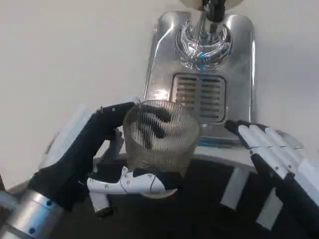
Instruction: Grasp the cup under the faucet to collect the drink, then remove the cup.
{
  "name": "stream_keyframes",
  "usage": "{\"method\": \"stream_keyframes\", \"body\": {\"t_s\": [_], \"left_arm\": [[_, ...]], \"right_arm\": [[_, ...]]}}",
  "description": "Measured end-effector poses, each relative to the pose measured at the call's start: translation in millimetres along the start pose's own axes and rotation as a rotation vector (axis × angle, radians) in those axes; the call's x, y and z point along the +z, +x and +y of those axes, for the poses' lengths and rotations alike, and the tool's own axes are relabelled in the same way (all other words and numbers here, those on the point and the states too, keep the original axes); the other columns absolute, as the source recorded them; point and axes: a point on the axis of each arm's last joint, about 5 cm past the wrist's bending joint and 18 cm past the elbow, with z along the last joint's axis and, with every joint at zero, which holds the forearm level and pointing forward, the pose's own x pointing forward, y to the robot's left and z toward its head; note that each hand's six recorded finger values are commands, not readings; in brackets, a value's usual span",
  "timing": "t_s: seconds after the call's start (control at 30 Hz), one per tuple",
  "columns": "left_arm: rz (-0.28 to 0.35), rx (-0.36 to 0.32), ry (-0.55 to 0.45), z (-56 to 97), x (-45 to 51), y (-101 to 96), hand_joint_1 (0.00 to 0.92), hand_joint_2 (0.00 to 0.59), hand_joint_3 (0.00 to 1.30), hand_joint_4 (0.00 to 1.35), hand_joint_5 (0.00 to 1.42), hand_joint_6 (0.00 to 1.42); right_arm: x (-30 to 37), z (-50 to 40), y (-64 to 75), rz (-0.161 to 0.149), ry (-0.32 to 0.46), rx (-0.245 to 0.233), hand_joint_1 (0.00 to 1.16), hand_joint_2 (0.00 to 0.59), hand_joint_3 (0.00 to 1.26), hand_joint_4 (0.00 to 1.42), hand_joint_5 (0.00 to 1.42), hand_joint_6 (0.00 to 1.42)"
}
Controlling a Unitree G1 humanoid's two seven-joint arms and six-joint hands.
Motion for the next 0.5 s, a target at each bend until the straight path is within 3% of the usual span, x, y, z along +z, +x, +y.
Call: {"method": "stream_keyframes", "body": {"t_s": [0.5], "left_arm": [[-0.007,0.003,0.002,0.8,0.4,1.4,0.764,0.105,1.08,1.24,1.35,1.42]], "right_arm": [[-0.2,1.3,-3.1,0.019,0.011,0.014,0.90,0.241,0.00,0.00,0.00,0.00]]}}
